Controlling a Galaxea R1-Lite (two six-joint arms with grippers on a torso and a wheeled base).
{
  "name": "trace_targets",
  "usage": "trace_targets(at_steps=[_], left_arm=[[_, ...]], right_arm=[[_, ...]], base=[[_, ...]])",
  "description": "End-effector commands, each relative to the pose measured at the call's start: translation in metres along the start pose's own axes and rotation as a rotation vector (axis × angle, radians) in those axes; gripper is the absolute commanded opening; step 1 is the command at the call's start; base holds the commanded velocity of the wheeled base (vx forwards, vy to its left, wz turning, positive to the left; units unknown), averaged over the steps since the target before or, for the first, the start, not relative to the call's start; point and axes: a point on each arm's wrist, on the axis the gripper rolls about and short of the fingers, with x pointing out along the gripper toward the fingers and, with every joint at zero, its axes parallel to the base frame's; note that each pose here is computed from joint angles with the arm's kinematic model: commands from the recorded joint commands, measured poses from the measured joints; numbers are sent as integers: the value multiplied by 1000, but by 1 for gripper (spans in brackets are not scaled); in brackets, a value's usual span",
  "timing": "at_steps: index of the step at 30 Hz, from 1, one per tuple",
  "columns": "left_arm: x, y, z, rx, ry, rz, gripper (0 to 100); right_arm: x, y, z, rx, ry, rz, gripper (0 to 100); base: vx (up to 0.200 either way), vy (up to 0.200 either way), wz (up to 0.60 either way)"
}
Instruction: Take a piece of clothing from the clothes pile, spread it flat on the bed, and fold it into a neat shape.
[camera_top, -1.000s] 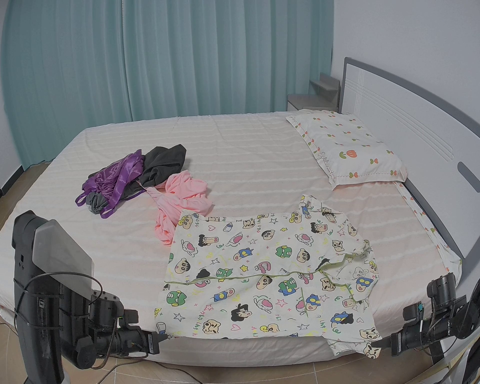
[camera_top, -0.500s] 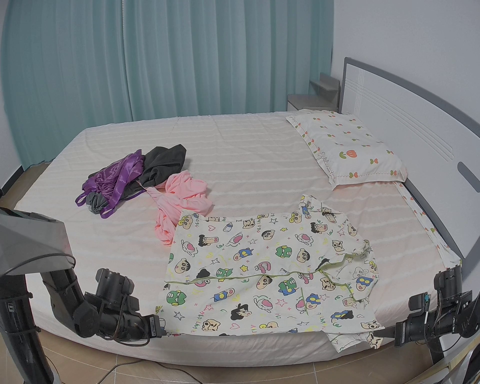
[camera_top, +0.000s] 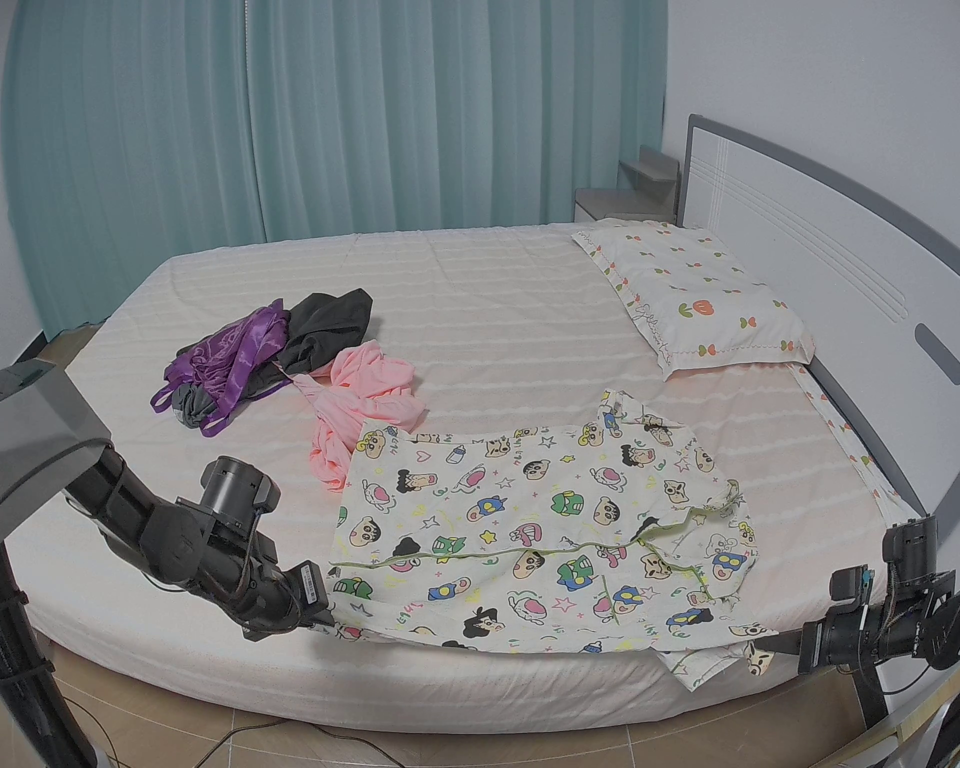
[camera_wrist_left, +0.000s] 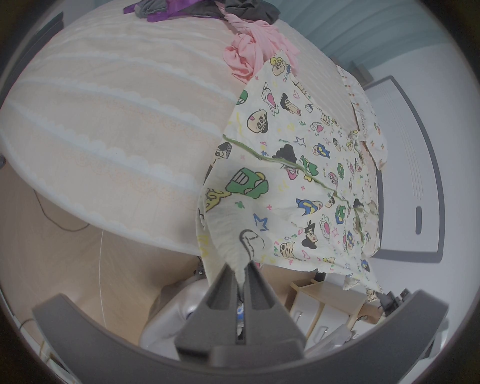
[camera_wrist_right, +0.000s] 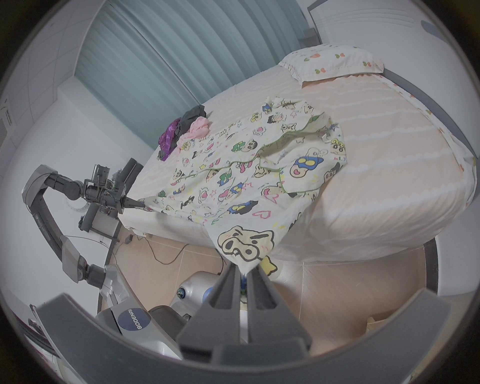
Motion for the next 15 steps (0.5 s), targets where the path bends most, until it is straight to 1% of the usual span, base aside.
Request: trace_targets(at_steps=[1, 2, 5, 6, 8, 10, 11, 13, 14, 15], left_arm=[[-11, -12, 8, -27, 13, 7, 0], [-13, -11, 7, -28, 34, 22, 0], [-20, -14, 9, -14, 59, 41, 0], [-20, -13, 9, -7, 80, 58, 0], [-20, -10, 4, 43, 148, 106, 0], [-20, -10, 4, 43, 148, 106, 0], [-8, -7, 4, 73, 241, 170, 0], [-4, -5, 4, 69, 247, 189, 0], [3, -1, 3, 70, 257, 229, 0], [4, 0, 1, 75, 259, 242, 0]], right_arm=[[-8, 4, 7, 5, -62, 20, 0], [-11, 5, 7, 11, -75, 23, 0], [-14, 8, 9, 7, -95, 28, 0], [-14, 8, 9, 6, -94, 28, 0], [-14, 8, 8, 5, -88, 29, 0], [-14, 8, 8, 5, -88, 29, 0], [-12, 7, 5, 14, -68, 27, 0], [-11, 7, 4, 16, -62, 28, 0], [-11, 7, 1, 20, -51, 25, 0], [-12, 7, 0, 19, -45, 24, 0]], base=[[0, 0, 0], [0, 0, 0], [0, 0, 0], [0, 0, 0], [0, 0, 0], [0, 0, 0], [0, 0, 0], [0, 0, 0], [0, 0, 0], [0, 0, 0]])
